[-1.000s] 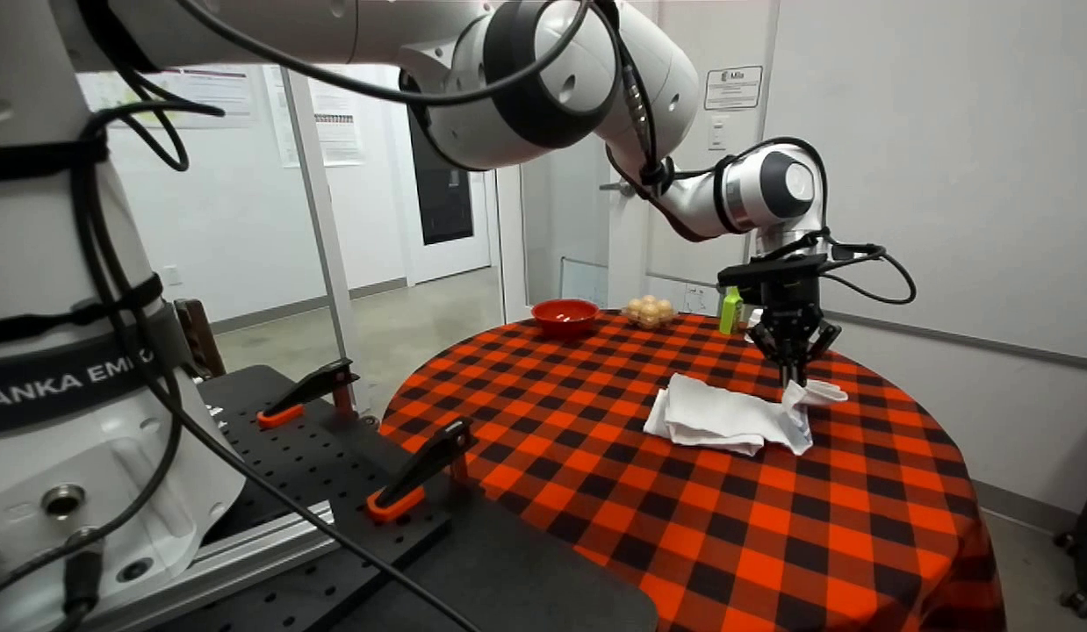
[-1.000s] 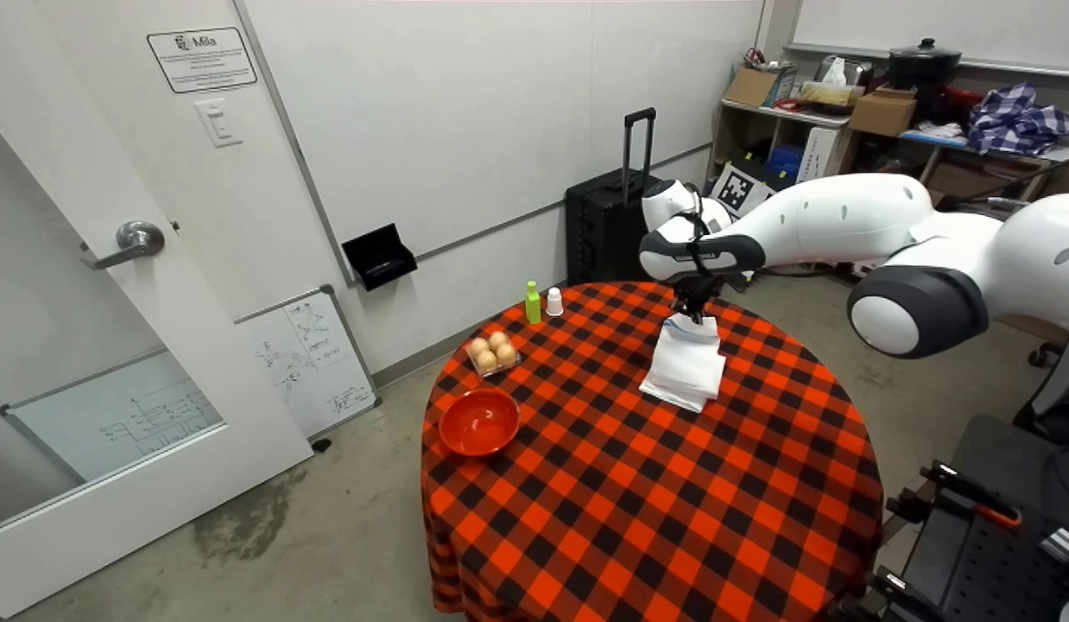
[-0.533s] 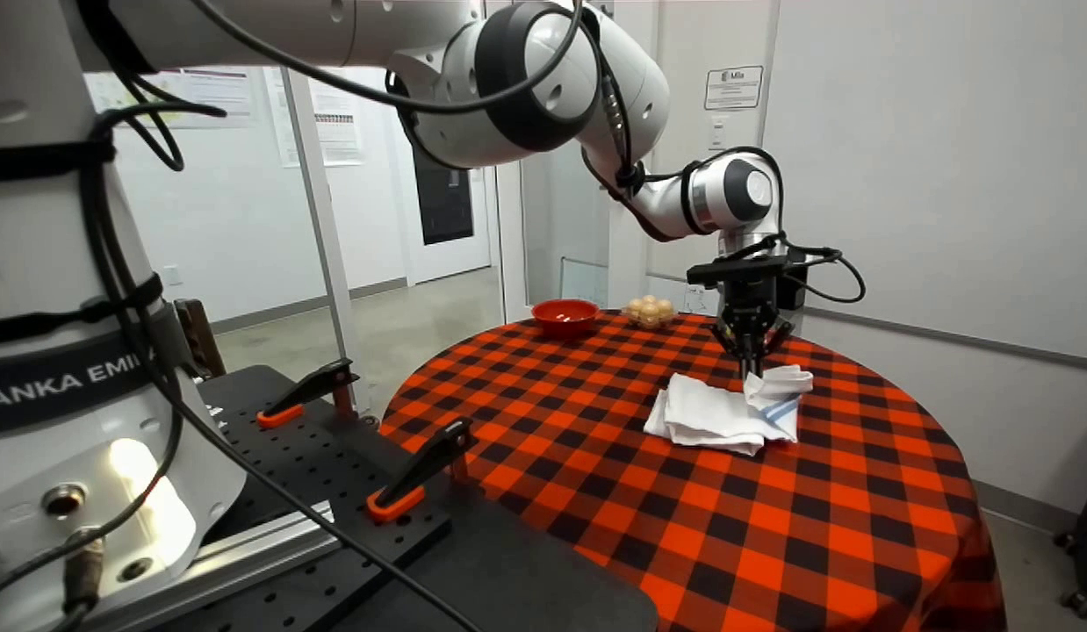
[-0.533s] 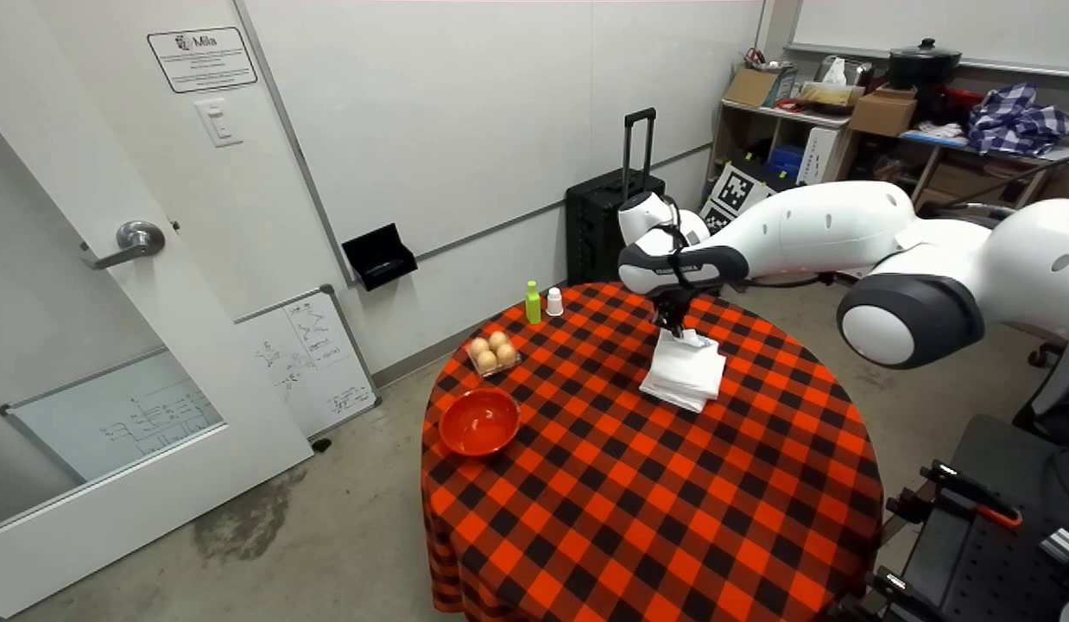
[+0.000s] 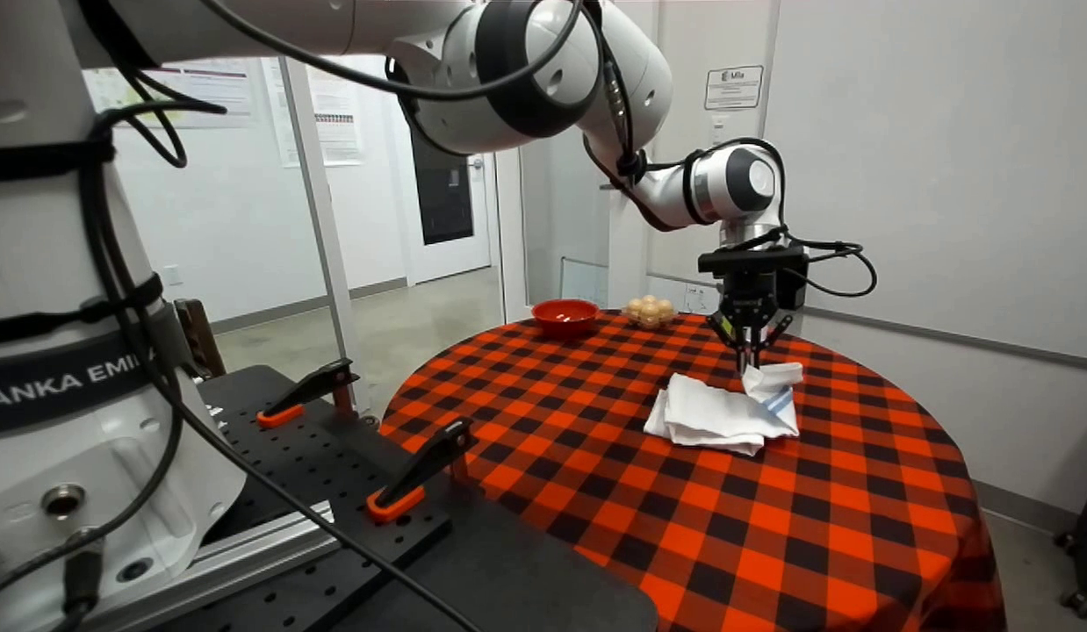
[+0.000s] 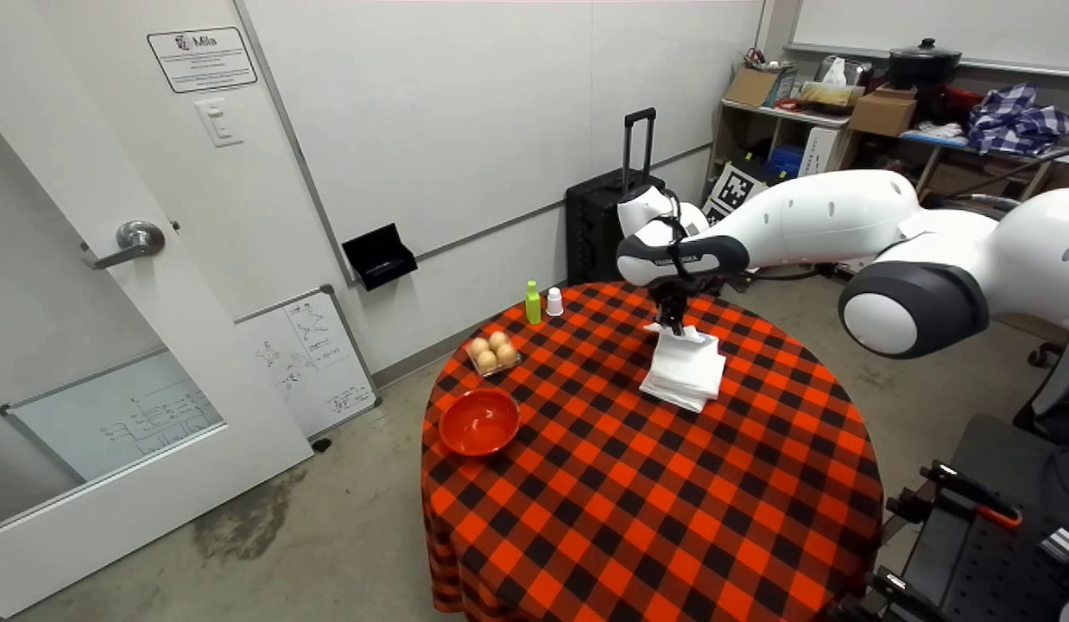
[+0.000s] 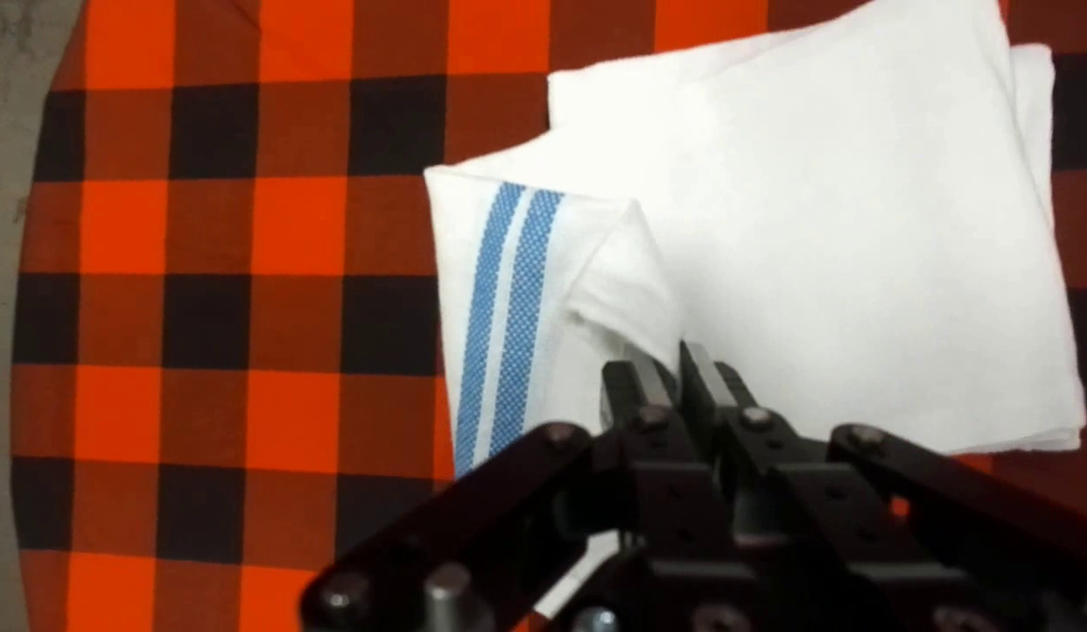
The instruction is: Fold the cloth
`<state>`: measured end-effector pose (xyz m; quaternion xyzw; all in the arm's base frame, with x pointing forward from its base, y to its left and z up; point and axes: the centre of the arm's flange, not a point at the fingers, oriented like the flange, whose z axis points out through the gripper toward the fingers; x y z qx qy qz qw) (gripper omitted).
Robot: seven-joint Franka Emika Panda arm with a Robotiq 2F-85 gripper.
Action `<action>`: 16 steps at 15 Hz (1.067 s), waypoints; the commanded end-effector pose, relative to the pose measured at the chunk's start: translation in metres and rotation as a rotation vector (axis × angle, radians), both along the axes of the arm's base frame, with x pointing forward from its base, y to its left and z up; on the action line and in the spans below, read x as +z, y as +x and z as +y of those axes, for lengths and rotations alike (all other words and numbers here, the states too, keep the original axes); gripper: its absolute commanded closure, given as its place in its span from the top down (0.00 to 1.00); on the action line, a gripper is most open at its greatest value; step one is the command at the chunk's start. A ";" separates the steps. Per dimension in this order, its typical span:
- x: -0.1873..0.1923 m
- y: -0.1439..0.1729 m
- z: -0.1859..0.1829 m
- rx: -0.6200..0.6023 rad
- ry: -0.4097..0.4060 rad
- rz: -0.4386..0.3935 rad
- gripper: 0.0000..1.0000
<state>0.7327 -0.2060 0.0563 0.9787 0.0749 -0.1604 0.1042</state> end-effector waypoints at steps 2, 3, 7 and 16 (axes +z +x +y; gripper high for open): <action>0.028 -0.065 -0.008 0.092 0.099 0.122 0.02; 0.030 -0.072 -0.010 0.109 0.113 0.142 0.02; 0.041 -0.090 -0.013 0.157 0.169 0.182 0.02; 0.028 -0.097 0.040 -0.095 0.313 0.095 0.02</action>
